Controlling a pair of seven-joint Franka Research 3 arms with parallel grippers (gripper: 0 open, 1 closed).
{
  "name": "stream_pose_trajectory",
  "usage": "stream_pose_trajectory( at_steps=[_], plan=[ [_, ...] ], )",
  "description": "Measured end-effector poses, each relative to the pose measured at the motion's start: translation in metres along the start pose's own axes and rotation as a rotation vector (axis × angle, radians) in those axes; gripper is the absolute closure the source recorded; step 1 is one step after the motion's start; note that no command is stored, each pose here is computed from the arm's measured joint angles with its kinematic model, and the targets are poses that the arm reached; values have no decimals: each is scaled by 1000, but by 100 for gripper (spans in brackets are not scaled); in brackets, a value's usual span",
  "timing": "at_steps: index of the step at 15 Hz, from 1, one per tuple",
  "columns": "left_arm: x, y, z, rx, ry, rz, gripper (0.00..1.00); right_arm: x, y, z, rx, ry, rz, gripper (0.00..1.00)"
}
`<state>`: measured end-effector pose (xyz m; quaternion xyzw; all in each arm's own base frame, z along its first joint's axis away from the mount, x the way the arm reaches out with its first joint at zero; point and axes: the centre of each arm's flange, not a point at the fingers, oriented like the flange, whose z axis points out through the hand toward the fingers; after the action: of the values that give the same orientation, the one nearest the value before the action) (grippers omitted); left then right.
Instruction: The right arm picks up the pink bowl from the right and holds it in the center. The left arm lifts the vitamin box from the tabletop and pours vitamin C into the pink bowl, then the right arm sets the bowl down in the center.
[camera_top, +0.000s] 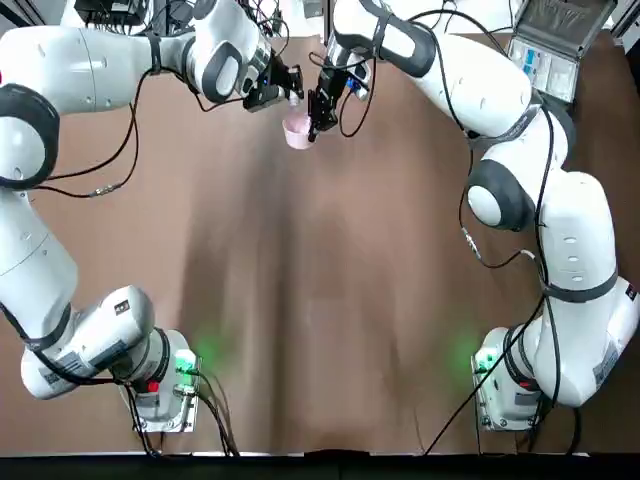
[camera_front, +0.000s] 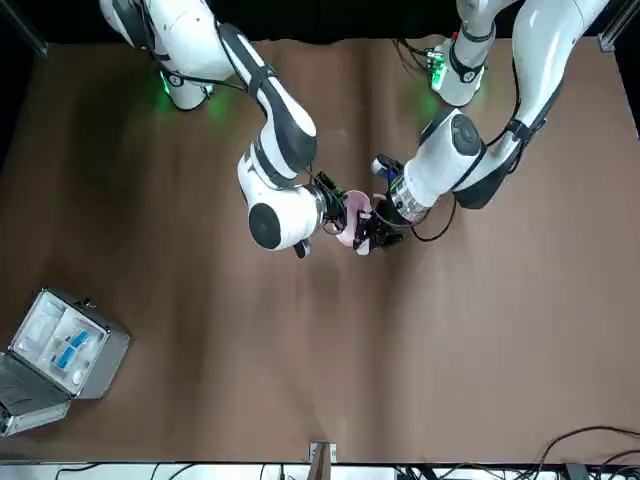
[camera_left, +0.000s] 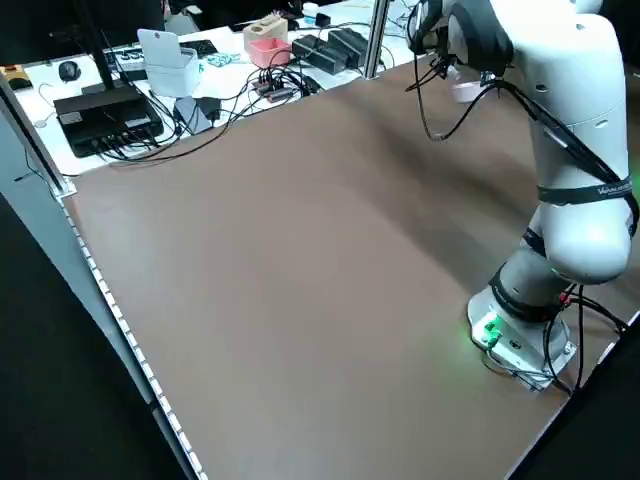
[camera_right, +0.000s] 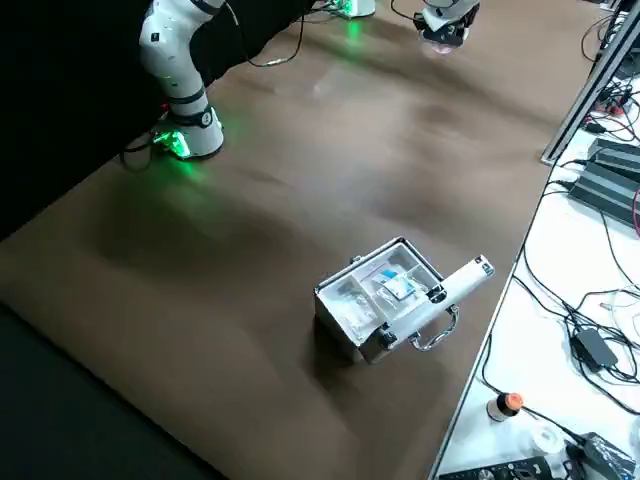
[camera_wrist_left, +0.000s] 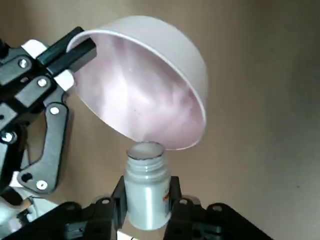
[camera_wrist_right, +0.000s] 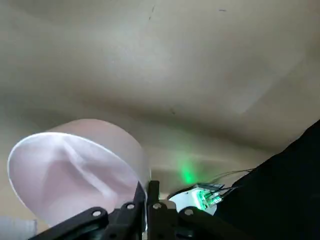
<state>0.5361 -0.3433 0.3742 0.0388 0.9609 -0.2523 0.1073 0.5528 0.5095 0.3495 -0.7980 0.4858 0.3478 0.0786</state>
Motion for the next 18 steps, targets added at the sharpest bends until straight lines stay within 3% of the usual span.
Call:
stream_pose_trajectory(
  at_steps=[7,12,18],
  plan=[
    [32,-6,5,44,-75,48,64,2,-1,-3,4,-17,8,97],
    [39,-10,2,29,-93,77,64,3,-1,-4,5,-21,10,97],
    [40,-4,-6,58,-173,128,64,4,-1,-5,6,-21,10,97]
  ],
)
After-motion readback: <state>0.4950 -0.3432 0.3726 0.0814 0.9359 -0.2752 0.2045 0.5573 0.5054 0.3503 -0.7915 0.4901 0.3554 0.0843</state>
